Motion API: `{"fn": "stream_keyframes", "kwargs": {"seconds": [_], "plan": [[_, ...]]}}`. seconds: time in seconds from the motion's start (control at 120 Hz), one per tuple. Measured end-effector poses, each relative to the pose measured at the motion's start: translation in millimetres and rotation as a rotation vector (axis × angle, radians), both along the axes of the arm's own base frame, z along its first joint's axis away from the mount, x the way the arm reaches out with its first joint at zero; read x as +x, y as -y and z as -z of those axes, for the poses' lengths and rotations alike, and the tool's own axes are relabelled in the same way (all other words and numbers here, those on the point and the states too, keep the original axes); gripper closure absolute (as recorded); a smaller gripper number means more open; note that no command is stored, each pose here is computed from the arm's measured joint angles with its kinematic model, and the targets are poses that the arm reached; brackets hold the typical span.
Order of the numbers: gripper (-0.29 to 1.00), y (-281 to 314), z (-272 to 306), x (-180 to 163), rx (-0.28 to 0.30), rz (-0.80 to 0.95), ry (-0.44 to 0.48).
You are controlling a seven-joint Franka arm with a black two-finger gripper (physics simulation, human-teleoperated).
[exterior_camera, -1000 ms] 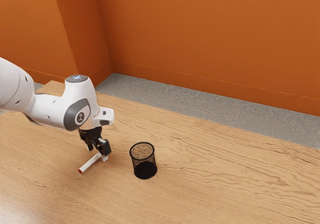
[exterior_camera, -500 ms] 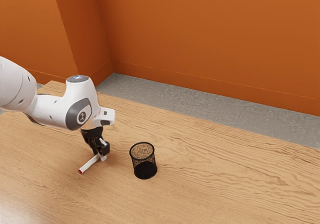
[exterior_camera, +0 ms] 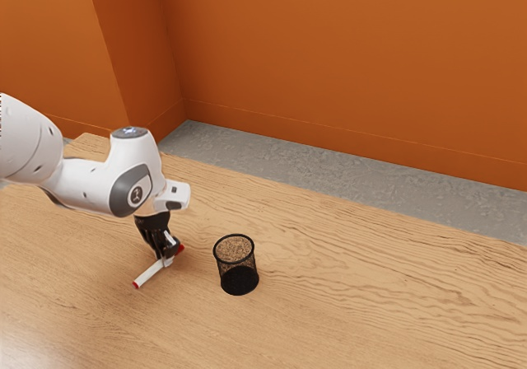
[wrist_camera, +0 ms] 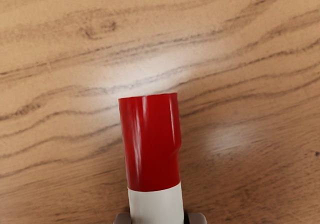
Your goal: Put the marker into the pen holder.
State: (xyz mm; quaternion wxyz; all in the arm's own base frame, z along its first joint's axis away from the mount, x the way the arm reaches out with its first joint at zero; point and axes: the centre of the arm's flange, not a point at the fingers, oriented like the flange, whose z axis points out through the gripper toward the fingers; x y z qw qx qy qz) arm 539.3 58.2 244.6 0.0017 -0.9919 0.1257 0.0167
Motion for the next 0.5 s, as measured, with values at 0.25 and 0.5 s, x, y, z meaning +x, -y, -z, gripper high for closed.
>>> {"fn": "stream_keyframes", "kwargs": {"seconds": [0.25, 0.5], "plan": [[0.68, 1.1, -10.9, 3.1, 0.005, 0.010, 0.028], [0.70, 81.1, -149.7, -12.7, -0.025, 0.156, 0.348]]}}
